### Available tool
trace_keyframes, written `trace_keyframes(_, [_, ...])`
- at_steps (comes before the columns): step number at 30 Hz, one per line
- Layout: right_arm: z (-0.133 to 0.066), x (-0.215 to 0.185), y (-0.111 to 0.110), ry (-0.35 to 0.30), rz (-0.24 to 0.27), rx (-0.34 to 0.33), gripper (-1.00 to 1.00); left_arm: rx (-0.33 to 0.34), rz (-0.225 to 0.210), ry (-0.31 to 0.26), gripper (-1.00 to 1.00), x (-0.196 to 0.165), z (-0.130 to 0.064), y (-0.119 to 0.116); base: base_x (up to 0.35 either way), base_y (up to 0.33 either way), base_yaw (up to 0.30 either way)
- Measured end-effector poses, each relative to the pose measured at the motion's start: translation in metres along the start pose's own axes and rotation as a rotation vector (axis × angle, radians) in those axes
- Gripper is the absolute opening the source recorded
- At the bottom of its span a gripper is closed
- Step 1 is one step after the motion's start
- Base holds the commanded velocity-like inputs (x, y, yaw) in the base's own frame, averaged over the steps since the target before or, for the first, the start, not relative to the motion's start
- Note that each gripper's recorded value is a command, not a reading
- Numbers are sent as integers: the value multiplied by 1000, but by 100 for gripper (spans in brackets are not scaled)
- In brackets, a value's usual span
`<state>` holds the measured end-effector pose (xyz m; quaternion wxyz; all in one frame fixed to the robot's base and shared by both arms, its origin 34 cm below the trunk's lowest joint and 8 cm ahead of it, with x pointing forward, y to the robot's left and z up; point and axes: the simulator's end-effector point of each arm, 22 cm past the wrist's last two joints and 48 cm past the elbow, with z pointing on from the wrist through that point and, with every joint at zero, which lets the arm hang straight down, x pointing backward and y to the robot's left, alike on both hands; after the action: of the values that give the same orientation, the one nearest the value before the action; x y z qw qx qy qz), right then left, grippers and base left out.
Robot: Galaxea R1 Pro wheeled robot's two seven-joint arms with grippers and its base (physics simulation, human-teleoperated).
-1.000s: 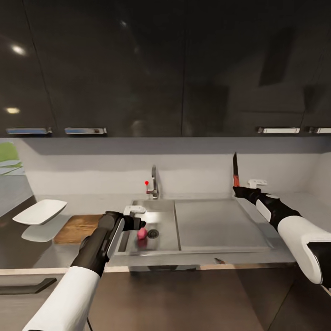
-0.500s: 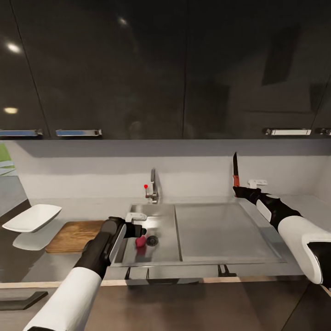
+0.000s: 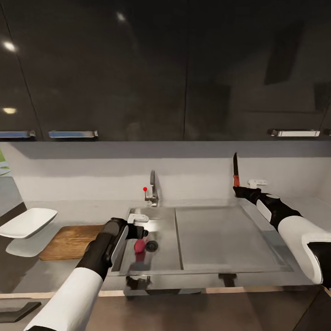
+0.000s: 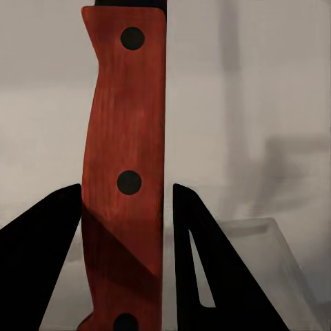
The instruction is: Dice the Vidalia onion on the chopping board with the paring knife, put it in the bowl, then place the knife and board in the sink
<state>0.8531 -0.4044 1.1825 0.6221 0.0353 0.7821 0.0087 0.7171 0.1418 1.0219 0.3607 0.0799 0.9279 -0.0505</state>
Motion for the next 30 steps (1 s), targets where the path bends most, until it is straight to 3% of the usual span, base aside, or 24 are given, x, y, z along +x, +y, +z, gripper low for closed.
trace_keyframes(13, [0, 0, 0, 0, 0, -1, -100, 7, 5, 15, 100, 6, 4, -5, 12, 0, 0])
trace_keyframes(30, [0, 0, 1, 0, 2, -3, -100, 13, 6, -11, 100, 5, 10, -6, 0, 0, 0])
